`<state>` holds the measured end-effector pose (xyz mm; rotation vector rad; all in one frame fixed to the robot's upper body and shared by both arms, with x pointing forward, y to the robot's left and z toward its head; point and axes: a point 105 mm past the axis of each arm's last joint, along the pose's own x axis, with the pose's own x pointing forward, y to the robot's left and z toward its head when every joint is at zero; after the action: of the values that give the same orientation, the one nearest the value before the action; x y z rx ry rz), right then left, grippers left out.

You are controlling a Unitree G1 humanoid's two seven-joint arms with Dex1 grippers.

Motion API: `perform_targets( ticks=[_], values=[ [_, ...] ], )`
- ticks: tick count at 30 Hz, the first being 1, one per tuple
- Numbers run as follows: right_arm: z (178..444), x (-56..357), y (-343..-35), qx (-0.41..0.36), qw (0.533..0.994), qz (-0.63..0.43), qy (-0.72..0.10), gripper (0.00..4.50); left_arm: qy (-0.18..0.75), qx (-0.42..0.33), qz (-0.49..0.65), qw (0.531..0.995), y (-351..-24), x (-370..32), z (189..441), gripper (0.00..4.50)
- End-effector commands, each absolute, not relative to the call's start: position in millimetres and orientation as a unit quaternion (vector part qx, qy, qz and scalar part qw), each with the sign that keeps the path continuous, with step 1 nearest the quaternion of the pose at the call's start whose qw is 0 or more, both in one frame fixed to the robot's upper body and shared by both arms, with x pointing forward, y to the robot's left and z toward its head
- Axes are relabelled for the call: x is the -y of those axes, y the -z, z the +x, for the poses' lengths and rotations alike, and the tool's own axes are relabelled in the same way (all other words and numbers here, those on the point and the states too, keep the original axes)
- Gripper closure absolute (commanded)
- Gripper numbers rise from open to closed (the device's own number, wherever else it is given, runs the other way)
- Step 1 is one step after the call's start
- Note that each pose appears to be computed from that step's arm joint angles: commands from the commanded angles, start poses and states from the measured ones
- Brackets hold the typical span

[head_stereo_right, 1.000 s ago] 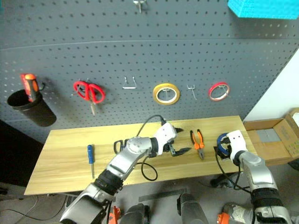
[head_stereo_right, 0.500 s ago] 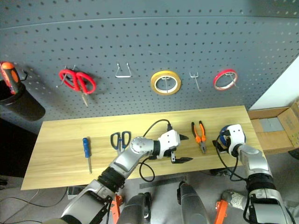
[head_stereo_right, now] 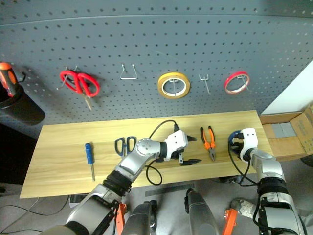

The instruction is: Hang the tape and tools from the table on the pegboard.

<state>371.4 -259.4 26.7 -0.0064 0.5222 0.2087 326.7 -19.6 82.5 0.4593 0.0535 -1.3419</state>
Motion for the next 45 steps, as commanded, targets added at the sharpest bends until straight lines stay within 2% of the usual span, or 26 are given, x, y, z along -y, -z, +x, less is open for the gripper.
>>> perform_targets(
  ticks=[1,4,6,12,15,19,23,26,31,37,43,45],
  values=[
    [363,256,-15,-0.276,0.955,-0.023,-0.104,4.12,0.629,0.003,0.204,0.75,-93,27,320,0.0],
    [358,244,-27,-0.249,0.961,-0.051,-0.108,4.12,0.634,0.018,0.201,0.747,-97,27,314,0.0],
    [347,221,-50,-0.194,0.964,-0.115,-0.138,4.12,0.628,0.037,0.184,0.755,-108,24,308,0.0],
    [306,166,-108,-0.037,0.958,-0.23,-0.169,4.12,0.569,0.039,0.14,0.809,-121,-14,294,0.0],
    [296,155,-129,0.042,0.939,-0.303,-0.158,4.12,0.526,0.036,0.117,0.842,-129,-35,290,0.0],
    [291,141,-140,0.126,0.904,-0.374,-0.163,4.12,0.464,0.031,0.096,0.88,-136,-56,292,0.0],
    [301,132,-148,0.187,0.875,-0.411,-0.178,4.12,0.421,0.029,0.087,0.902,-139,-67,298,0.0],
    [318,131,-156,0.206,0.881,-0.386,-0.183,4.12,0.409,0.032,0.088,0.908,-140,-67,303,0.0],
    [354,124,-174,0.208,0.875,-0.361,-0.248,4.12,0.402,0.046,0.096,0.909,-147,-70,310,0.0],
    [372,132,-167,0.155,0.887,-0.331,-0.282,4.12,0.393,0.047,0.096,0.913,-147,-74,314,0.0],
    [380,139,-150,0.068,0.914,-0.26,-0.303,4.12,0.393,0.051,0.094,0.913,-149,-71,316,0.0],
    [381,141,-149,0.054,0.92,-0.242,-0.304,3.41,0.393,0.052,0.094,0.913,-149,-70,317,0.0]
  ],
)
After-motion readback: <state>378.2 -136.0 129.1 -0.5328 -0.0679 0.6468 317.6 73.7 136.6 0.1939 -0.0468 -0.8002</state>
